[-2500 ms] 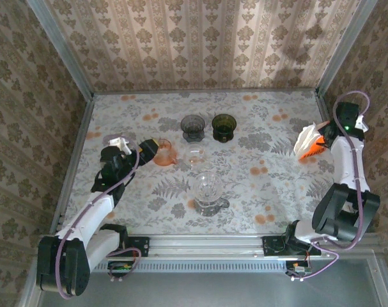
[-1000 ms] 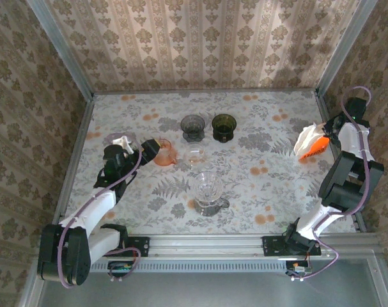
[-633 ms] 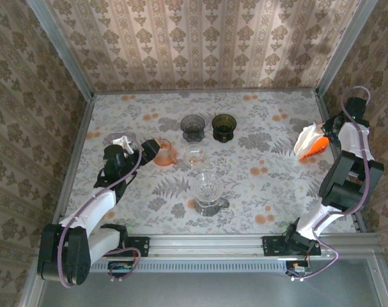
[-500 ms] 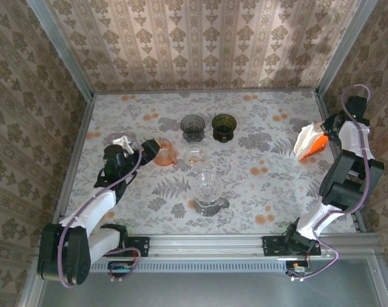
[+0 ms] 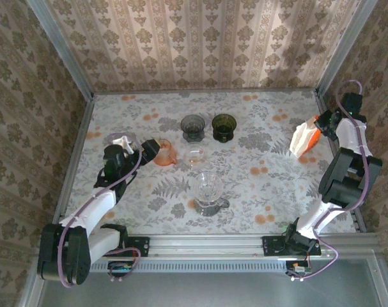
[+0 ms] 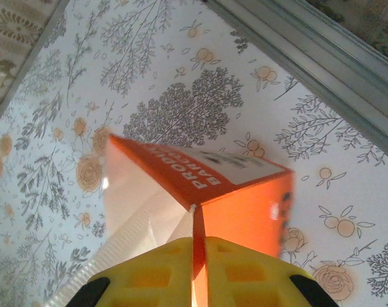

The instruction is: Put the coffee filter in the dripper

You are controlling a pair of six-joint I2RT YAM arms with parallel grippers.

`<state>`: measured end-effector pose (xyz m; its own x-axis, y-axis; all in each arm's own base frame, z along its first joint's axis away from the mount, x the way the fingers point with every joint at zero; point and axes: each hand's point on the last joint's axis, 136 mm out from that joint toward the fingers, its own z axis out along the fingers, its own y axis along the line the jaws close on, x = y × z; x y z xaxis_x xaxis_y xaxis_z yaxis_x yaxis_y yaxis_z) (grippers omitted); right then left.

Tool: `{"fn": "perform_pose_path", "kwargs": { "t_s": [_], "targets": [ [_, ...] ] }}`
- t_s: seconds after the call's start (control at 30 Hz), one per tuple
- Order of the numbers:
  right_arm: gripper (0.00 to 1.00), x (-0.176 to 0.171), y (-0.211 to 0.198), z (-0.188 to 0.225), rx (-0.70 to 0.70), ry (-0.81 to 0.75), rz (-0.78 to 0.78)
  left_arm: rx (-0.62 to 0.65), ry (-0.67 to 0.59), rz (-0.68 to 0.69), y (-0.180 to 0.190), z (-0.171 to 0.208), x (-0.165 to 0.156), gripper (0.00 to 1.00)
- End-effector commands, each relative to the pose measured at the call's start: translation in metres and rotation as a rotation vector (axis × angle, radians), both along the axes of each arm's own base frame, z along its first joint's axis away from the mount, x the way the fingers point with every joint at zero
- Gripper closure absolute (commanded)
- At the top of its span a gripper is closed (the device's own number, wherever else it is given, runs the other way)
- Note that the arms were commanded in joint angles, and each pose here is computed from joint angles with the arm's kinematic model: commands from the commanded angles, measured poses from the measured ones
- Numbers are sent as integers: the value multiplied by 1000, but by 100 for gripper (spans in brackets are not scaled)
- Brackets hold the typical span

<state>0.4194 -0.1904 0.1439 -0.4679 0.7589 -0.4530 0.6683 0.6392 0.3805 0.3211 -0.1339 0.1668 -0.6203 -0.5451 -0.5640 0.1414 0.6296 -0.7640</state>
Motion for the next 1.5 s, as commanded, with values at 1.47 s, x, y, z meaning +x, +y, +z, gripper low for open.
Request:
{"fn": "perform_pose_path", "kwargs": {
  "t_s": [1.47],
  "targets": [
    [95,52,180,9,-295,260,694,-25,-28,-25,-5,11,-1,9]
  ]
}}
